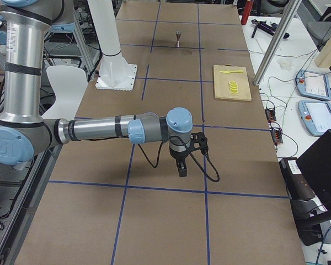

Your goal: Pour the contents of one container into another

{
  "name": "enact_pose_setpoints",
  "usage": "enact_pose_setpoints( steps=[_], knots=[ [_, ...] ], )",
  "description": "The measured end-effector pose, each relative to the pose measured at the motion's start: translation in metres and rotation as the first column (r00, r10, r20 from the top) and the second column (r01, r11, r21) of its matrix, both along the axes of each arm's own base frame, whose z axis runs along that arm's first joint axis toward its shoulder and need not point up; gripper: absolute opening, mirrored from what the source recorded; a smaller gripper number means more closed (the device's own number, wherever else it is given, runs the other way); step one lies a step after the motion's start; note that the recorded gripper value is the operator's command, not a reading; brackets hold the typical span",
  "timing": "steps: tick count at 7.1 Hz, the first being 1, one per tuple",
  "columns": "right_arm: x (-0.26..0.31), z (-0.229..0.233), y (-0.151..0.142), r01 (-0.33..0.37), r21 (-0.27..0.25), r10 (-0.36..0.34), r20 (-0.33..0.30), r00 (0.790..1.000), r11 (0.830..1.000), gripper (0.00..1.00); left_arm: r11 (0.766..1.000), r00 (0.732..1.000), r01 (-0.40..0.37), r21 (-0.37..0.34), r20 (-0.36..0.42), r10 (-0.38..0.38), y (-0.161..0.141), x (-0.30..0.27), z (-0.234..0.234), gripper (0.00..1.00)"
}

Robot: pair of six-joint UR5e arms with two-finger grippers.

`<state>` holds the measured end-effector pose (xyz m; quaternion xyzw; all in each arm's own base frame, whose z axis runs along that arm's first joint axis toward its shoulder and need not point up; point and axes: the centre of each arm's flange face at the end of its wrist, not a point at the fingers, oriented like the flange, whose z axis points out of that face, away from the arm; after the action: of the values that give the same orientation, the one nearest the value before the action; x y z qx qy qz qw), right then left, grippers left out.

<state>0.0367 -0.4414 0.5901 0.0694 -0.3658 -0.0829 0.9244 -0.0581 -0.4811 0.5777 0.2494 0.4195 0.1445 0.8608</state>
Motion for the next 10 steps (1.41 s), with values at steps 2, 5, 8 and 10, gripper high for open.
enact_pose_setpoints(
  steps=[2,5,8,10],
  knots=[
    [0.000,-0.005,-0.002,0.001,0.011,-0.001,0.004,1.000,1.000,1.00,0.996,1.000,0.024,0.089,-0.021,-0.022,0.002,0.000,-0.016,1.00],
    [-0.001,-0.007,-0.004,0.004,0.023,-0.004,0.003,1.000,1.000,1.00,0.975,0.996,0.051,0.217,-0.083,-0.033,0.012,0.010,-0.043,1.00],
    [-0.001,-0.006,-0.002,0.003,0.023,-0.003,0.004,1.000,1.000,1.00,0.987,0.991,0.066,0.146,-0.127,-0.048,0.021,0.058,-0.048,1.00],
    [-0.001,-0.005,-0.002,0.002,0.022,-0.002,0.005,1.000,1.000,1.00,0.989,0.979,0.123,0.078,-0.174,-0.108,0.042,0.126,-0.065,1.00]
  ],
)
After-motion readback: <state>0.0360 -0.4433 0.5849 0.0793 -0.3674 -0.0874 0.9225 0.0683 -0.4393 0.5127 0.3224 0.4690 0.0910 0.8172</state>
